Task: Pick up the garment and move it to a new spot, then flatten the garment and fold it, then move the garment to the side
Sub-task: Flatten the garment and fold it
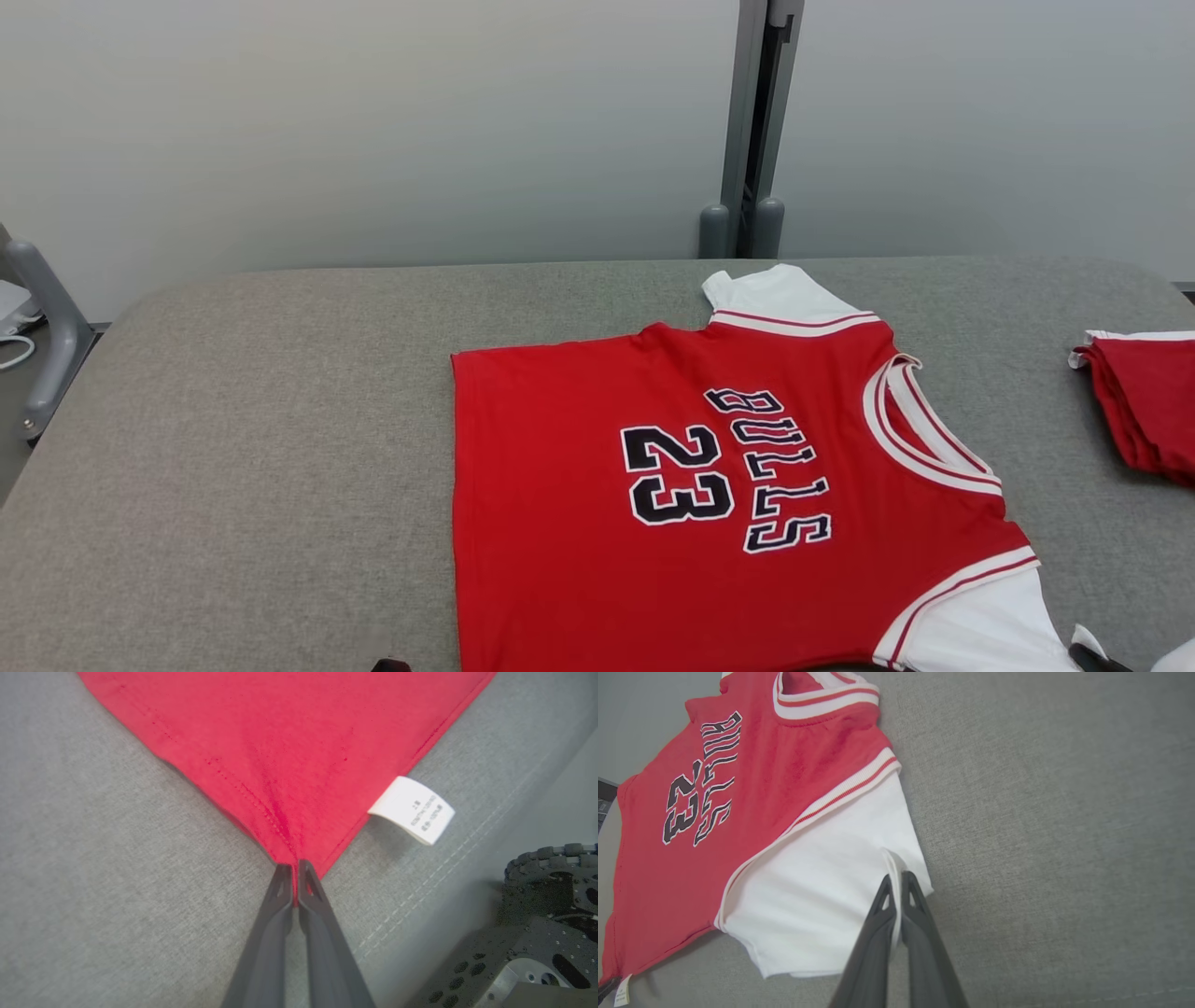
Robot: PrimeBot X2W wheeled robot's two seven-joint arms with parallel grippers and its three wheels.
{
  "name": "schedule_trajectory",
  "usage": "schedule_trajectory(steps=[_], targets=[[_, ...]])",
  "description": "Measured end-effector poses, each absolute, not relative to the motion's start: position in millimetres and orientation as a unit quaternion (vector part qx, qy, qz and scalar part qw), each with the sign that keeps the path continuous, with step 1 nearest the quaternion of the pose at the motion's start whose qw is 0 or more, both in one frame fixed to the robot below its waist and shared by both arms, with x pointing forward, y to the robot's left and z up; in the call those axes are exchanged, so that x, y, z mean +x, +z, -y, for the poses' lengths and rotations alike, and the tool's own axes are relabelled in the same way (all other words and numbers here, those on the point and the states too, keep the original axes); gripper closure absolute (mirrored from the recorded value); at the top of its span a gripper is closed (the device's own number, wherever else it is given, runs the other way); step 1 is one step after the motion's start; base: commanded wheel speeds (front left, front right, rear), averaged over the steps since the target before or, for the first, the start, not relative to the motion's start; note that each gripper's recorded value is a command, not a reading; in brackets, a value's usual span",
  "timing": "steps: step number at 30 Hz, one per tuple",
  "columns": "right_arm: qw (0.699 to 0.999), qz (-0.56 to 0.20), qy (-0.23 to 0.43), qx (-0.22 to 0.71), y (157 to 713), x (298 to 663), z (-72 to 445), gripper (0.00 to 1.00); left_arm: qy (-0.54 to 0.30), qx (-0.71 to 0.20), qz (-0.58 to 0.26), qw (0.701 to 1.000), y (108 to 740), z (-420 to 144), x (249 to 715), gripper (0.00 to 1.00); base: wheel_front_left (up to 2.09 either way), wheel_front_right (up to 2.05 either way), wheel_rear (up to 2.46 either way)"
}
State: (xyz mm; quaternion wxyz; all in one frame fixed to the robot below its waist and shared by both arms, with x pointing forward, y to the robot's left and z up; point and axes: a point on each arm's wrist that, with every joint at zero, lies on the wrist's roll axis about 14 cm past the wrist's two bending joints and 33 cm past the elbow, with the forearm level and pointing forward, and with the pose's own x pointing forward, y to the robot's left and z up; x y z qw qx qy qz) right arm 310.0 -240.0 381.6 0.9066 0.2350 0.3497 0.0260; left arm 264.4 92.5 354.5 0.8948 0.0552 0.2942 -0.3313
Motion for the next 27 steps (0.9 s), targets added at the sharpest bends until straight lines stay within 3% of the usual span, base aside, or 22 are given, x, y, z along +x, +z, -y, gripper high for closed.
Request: schedule_trajectory(steps=[11, 17, 27], targets=[[0.928, -0.314, 0.022, 0.199, 399.6, 321.5, 247.6, 1.0, -0.345, -0.008, -0.306, 0.887, 374.8, -85.3, 259.6, 1.0, 0.0, 0.0, 0.0], [0.945, -0.273, 0.031, 0.177, 426.3, 349.2, 246.2, 1.0, -0.343, -0.046, -0.298, 0.89, 396.3, -83.6, 276.2, 1.0, 0.0, 0.0, 0.0], [0.963, -0.237, 0.068, 0.112, 460.3, 406.7, 228.0, 1.0, -0.361, -0.023, -0.32, 0.876, 417.1, -87.8, 309.9, 1.0, 0.0, 0.0, 0.0]])
